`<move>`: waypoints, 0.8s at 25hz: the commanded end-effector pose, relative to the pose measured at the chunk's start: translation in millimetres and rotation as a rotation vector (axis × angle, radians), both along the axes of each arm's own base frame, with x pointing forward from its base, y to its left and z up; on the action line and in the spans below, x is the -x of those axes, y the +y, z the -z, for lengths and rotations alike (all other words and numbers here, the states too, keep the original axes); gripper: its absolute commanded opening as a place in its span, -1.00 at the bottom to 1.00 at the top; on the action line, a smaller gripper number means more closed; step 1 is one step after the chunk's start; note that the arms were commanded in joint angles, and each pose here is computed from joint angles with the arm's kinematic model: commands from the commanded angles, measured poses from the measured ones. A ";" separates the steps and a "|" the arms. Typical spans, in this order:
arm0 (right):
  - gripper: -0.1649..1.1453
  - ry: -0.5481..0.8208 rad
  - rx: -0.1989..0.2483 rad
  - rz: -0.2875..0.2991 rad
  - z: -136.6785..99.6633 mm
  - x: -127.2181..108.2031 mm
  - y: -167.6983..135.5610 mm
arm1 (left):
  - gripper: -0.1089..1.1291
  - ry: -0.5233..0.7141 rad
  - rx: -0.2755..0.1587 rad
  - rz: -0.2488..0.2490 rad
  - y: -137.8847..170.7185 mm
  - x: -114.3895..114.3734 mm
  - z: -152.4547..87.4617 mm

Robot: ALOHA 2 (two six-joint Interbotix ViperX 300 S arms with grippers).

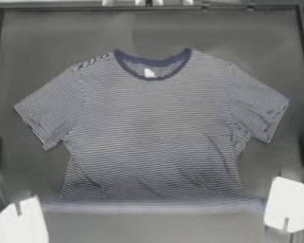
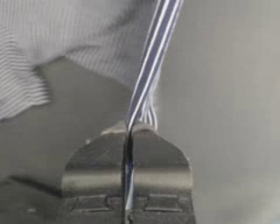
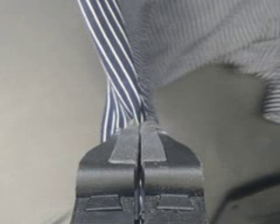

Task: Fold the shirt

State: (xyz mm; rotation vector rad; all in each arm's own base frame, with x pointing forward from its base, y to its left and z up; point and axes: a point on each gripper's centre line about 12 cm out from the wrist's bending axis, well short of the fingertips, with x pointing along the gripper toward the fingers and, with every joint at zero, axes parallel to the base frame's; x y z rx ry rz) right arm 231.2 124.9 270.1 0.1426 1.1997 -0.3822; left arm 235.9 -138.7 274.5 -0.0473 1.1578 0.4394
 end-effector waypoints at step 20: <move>-0.63 0.023 0.155 0.237 -9.4 7.7 -149.9 | -0.74 -0.013 -0.078 -0.165 161.5 18.2 -11.7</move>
